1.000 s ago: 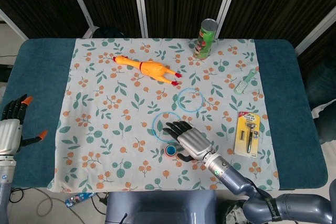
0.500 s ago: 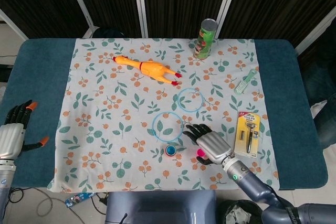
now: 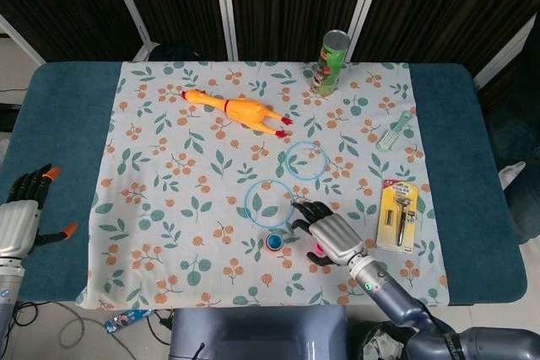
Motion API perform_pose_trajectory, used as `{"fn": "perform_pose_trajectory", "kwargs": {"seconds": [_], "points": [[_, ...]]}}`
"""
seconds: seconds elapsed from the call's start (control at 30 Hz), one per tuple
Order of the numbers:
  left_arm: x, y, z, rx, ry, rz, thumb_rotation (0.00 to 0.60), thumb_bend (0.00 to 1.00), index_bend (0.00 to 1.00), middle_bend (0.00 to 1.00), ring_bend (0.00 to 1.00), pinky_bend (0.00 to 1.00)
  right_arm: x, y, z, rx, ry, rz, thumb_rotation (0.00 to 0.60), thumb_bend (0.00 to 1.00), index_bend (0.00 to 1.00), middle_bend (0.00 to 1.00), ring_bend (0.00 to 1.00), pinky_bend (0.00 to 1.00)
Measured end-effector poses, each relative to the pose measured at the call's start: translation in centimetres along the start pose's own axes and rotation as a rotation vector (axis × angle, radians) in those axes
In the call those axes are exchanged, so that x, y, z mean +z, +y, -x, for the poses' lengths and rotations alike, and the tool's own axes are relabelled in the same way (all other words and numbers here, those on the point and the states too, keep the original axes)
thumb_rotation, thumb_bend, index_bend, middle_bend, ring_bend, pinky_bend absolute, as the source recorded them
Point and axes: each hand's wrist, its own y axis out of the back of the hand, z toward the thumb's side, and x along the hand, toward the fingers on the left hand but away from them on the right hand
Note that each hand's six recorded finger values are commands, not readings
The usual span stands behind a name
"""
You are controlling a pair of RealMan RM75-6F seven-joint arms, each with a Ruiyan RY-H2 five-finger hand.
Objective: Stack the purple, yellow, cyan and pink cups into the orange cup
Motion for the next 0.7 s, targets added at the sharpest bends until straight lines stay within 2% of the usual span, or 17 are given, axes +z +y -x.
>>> {"fn": "perform_pose_trajectory", "kwargs": {"seconds": [0.17,0.7], "points": [[0.1,0.1,0.1,0.009,-0.005,0.001,0.6,0.15,0.06,0.0,0.0,0.0,-0.7,-0.1,-0.1,-0.002,-0.026,0.005,0.6,0.39,0.33,0.0,0.0,0.1],[0.3,-0.1,0.2,0.004,-0.009,-0.004,0.6,0.15,0.06,0.0,0.0,0.0,-1.1,-0.3,-1.2,0.002,-0.024,0.001,0.6,0.39,0.35,0.0,0.0,0.1]]}}
